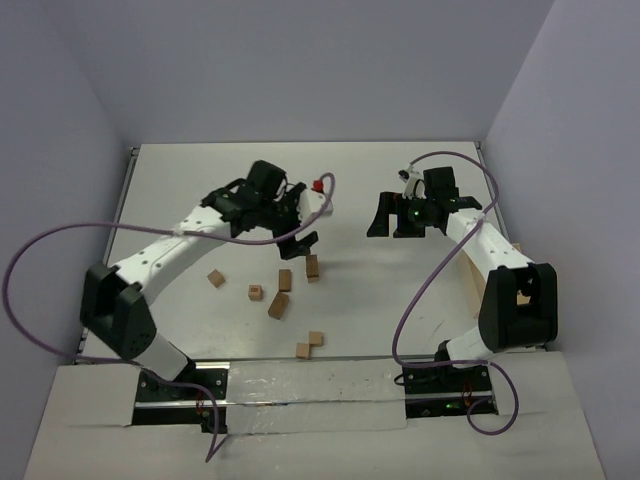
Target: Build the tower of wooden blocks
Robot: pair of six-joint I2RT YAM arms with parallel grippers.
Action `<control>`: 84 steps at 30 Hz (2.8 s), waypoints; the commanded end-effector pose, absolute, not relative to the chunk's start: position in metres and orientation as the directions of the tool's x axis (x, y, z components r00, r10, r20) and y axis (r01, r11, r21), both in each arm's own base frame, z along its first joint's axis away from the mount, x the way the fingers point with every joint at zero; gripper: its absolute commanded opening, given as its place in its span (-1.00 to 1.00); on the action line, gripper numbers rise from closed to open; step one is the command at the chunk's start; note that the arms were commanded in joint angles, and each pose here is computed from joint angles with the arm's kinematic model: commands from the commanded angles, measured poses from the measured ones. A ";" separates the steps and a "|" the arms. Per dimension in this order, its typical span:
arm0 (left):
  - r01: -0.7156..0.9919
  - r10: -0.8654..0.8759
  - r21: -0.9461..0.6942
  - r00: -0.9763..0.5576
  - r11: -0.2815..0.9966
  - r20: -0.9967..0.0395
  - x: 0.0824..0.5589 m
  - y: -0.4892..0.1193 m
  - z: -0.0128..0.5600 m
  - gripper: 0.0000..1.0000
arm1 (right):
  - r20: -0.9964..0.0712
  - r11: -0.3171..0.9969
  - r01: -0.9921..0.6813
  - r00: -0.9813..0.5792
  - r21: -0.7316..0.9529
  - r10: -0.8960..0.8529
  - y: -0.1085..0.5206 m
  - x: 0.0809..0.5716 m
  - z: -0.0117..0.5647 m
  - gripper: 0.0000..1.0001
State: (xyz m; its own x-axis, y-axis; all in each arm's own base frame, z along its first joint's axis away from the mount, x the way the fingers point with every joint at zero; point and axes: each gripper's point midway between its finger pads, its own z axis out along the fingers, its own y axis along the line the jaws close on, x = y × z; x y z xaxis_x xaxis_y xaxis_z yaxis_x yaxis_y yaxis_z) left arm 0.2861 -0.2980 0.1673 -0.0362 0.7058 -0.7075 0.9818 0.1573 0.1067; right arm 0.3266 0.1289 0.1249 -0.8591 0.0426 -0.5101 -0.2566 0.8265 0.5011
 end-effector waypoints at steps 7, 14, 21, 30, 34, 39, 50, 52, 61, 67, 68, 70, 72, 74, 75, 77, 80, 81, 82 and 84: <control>0.996 0.618 0.053 -0.006 0.077 -0.786 0.201 -0.221 0.203 0.98 | -0.599 0.775 -0.374 -0.800 0.509 0.007 0.142 0.317 0.155 0.98; 0.999 0.687 0.041 0.051 -0.030 -0.725 0.151 -0.195 0.156 0.56 | -0.638 0.676 -0.577 -0.743 0.458 -0.202 0.177 0.271 0.140 0.08; 0.990 0.690 0.070 0.135 -0.123 -0.711 0.118 -0.196 0.118 0.30 | -0.608 0.478 -0.784 -0.613 0.395 -0.504 0.232 0.199 0.103 -0.23; 0.979 0.673 0.128 0.202 -0.159 -0.711 0.115 -0.194 0.105 0.24 | -0.600 0.238 -0.898 -0.427 0.371 -0.676 0.273 0.138 0.084 -0.20; 0.986 0.624 0.155 0.158 -0.060 -0.765 0.119 -0.199 0.125 0.27 | -0.589 0.166 -0.925 -0.349 0.343 -0.729 0.288 0.120 0.076 -0.14; 0.989 0.536 0.127 0.065 0.080 -0.842 0.121 -0.204 0.164 0.33 | -0.571 0.109 -0.938 -0.289 0.329 -0.769 0.301 0.101 0.070 -0.05; 0.917 0.406 0.154 -0.009 0.367 -0.914 0.153 -0.193 0.222 0.43 | -0.479 0.177 -0.937 -0.309 0.302 -0.822 0.316 0.112 0.046 -0.17; 0.908 0.389 0.154 -0.010 0.389 -0.921 0.156 -0.192 0.226 0.46 | -0.475 0.195 -0.937 -0.317 0.289 -0.821 0.321 0.118 0.045 -0.19; 0.858 0.370 0.200 0.012 0.474 -0.929 0.172 -0.180 0.241 0.49 | -0.453 0.202 -0.939 -0.313 0.277 -0.835 0.326 0.124 0.044 -0.33; 0.847 0.371 0.214 0.022 0.486 -0.928 0.174 -0.178 0.240 0.51 | -0.469 0.149 -0.941 -0.284 0.306 -0.836 0.324 0.110 0.053 -0.43; 0.846 0.372 0.216 0.022 0.488 -0.928 0.175 -0.177 0.240 0.51 | -0.464 0.139 -0.940 -0.278 0.310 -0.841 0.323 0.106 0.053 -0.48; 0.844 0.371 0.219 0.026 0.490 -0.928 0.175 -0.177 0.242 0.52 | -0.458 0.121 -0.941 -0.262 0.315 -0.849 0.322 0.101 0.053 -0.59; 0.842 0.372 0.221 0.027 0.492 -0.928 0.176 -0.177 0.242 0.52 | -0.446 0.114 -0.939 -0.258 0.325 -0.857 0.320 0.096 0.053 -0.65; 0.839 0.369 0.224 0.030 0.497 -0.929 0.177 -0.177 0.244 0.53 | -0.437 0.111 -0.937 -0.257 0.332 -0.862 0.318 0.092 0.052 -0.70; 0.838 0.368 0.223 0.028 0.498 -0.929 0.177 -0.176 0.244 0.53 | -0.438 0.114 -0.935 -0.262 0.336 -0.860 0.318 0.091 0.054 -0.70; 0.836 0.366 0.220 0.025 0.502 -0.930 0.177 -0.176 0.244 0.55 | -0.455 0.110 -0.930 -0.273 0.352 -0.848 0.318 0.087 0.062 -0.69; 0.832 0.360 0.213 0.018 0.512 -0.933 0.178 -0.176 0.244 0.64 | -0.479 0.118 -0.932 -0.281 0.342 -0.831 0.320 0.088 0.072 -0.60; 0.829 0.359 0.212 0.014 0.518 -0.933 0.179 -0.175 0.244 0.68 | -0.485 0.121 -0.933 -0.283 0.339 -0.827 0.321 0.089 0.074 -0.54; 0.821 0.355 0.209 0.009 0.531 -0.935 0.181 -0.174 0.245 0.75 | -0.490 0.131 -0.935 -0.287 0.329 -0.823 0.321 0.092 0.076 -0.42; 0.809 0.350 0.206 0.001 0.550 -0.937 0.184 -0.172 0.246 0.84 | -0.510 0.132 -0.938 -0.288 0.321 -0.810 0.324 0.094 0.084 -0.24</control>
